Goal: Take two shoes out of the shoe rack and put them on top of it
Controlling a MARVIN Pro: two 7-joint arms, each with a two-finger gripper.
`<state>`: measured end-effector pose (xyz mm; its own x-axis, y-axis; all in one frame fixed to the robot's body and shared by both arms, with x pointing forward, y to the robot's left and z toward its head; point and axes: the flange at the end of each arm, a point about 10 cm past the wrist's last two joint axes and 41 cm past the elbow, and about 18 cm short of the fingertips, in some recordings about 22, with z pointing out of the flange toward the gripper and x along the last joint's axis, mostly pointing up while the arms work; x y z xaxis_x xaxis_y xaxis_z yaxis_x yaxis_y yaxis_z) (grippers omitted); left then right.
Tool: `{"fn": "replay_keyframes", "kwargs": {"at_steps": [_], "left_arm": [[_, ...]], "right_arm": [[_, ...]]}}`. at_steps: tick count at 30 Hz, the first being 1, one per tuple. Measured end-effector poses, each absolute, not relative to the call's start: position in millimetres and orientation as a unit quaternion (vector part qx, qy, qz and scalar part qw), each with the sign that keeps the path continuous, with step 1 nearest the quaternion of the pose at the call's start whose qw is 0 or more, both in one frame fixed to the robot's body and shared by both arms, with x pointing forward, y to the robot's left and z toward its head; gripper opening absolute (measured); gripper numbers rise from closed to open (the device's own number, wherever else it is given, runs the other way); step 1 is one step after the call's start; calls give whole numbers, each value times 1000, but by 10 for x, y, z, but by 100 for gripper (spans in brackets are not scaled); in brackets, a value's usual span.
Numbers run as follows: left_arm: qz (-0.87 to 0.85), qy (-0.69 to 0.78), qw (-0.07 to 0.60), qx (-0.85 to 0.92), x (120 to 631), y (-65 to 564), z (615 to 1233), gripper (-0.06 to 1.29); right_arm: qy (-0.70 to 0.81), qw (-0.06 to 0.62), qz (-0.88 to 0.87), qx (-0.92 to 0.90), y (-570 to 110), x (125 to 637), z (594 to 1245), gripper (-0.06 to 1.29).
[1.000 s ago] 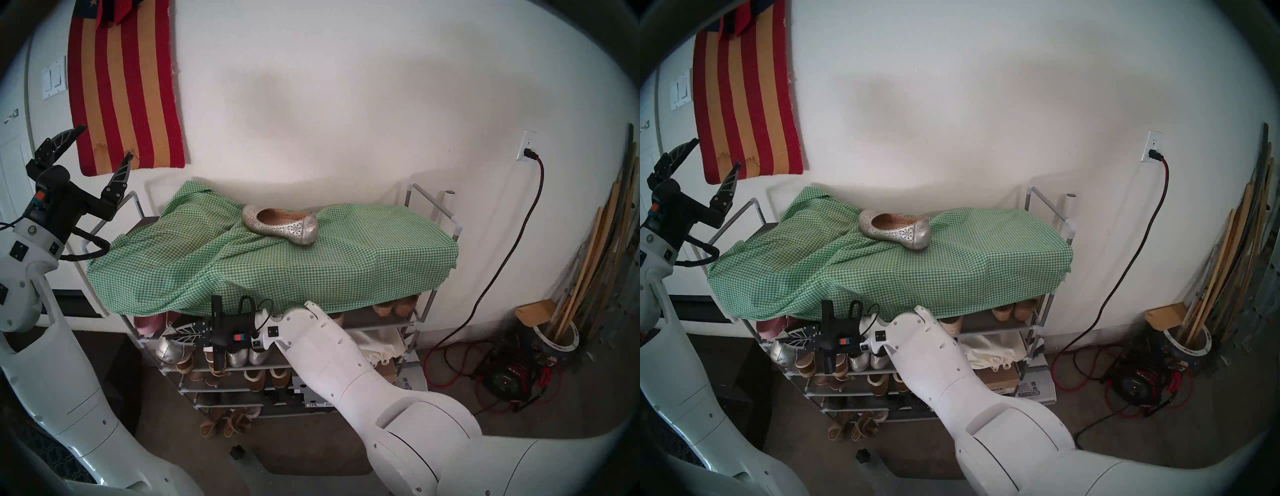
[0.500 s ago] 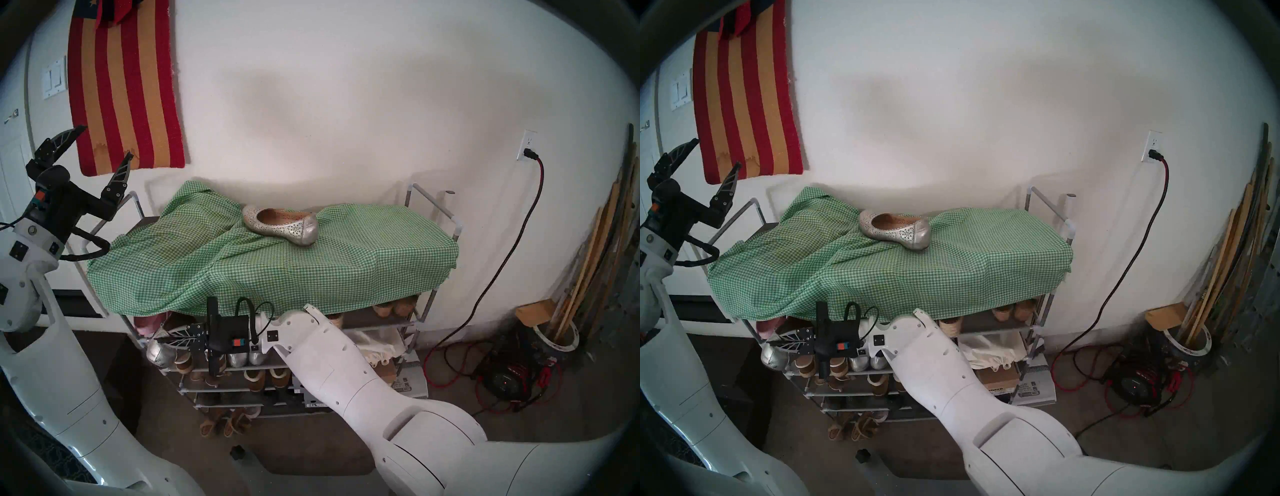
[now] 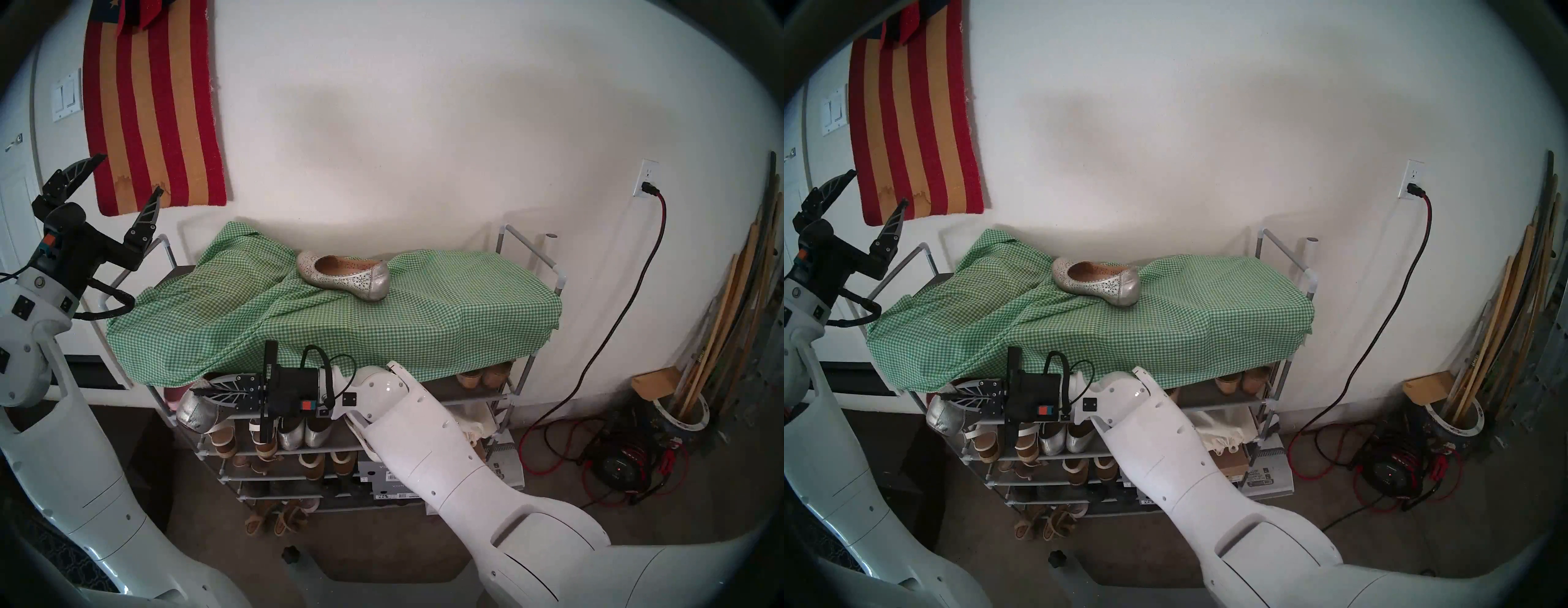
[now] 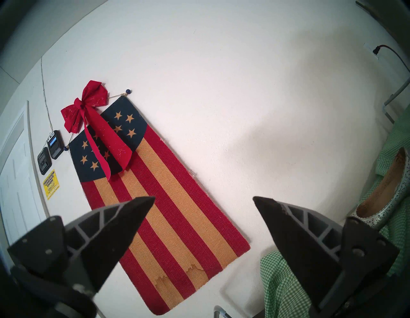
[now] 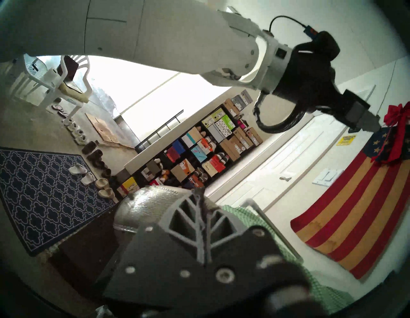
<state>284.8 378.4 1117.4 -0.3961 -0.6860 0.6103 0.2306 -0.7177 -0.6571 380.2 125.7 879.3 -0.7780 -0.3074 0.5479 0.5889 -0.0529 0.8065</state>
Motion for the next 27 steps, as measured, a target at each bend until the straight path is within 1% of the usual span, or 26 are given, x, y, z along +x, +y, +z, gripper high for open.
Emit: {"fn": "replay_keyframes", "kwargs": {"at_steps": [4, 11, 16, 21, 27], "left_arm": [[-799, 243, 287, -469, 2849, 3784, 11173, 127], [-799, 243, 286, -469, 2849, 3783, 11173, 127], [-799, 243, 286, -469, 2850, 3782, 11173, 127], [-799, 244, 286, -469, 2850, 3782, 11172, 127], [-799, 244, 286, -470, 2851, 3781, 11171, 127]], "right_arm": [[-607, 319, -721, -101, 1232, 3692, 8838, -3], [-605, 351, -711, -74, 1347, 3332, 8829, -3], [-596, 370, -711, -50, 1375, 3126, 8962, -3], [-592, 367, -717, -30, 1297, 3118, 9197, -3], [-598, 351, -721, -22, 1064, 3226, 9474, -3]]}}
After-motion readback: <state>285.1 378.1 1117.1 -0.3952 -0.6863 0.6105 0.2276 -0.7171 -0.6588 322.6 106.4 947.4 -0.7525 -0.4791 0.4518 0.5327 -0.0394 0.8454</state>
